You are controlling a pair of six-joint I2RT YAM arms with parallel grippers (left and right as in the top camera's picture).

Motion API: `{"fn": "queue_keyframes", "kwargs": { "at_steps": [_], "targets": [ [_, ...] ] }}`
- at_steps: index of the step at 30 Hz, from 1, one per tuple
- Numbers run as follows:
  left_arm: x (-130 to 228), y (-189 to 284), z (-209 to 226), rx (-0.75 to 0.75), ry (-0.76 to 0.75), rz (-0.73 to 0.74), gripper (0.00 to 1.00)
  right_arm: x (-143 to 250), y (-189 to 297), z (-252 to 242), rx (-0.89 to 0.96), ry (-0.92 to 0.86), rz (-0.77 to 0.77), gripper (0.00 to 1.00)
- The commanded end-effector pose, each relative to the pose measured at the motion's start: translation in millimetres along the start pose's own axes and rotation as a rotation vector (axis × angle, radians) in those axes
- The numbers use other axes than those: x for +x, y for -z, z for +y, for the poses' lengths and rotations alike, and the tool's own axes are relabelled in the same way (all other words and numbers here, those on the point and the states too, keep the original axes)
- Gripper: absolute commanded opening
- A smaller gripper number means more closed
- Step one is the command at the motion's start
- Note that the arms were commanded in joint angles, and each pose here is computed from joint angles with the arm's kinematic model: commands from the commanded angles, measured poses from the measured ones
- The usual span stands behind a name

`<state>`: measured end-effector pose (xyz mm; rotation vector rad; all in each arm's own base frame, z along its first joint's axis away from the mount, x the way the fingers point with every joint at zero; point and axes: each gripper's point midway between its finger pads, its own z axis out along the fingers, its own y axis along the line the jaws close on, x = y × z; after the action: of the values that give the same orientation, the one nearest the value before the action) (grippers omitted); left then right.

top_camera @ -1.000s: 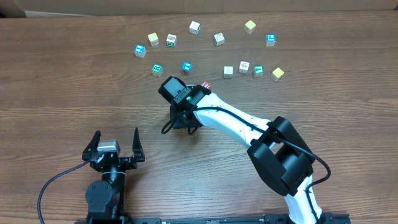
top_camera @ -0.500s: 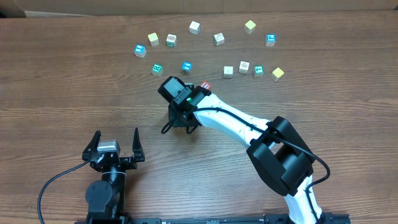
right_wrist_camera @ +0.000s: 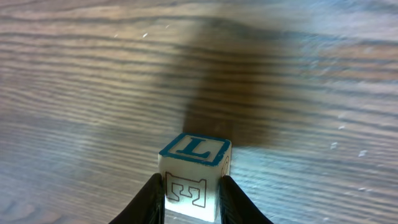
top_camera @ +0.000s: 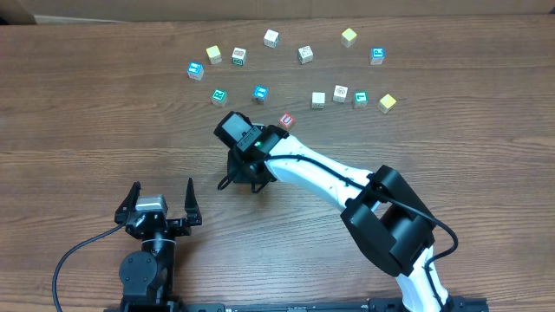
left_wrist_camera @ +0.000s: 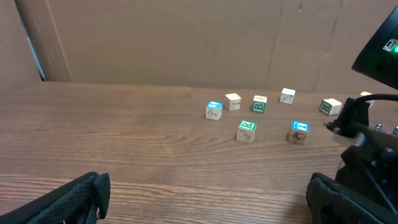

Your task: Form a horizontal line

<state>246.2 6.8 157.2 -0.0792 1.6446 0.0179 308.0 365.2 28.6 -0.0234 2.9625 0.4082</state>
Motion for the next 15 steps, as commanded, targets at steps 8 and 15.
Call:
{"fn": "queue_keyframes", "kwargs": {
  "at_steps": [8, 15],
  "targets": [
    [-1, 0, -2, 0.007, -0.022, -0.006, 0.99, 5, -9, 9, -0.033, 0.0, 0.005, 0.25],
    [-1, 0, -2, 0.007, -0.022, -0.006, 0.99, 8, -10, 15, -0.035, 0.016, -0.007, 0.25]
  ]
}}
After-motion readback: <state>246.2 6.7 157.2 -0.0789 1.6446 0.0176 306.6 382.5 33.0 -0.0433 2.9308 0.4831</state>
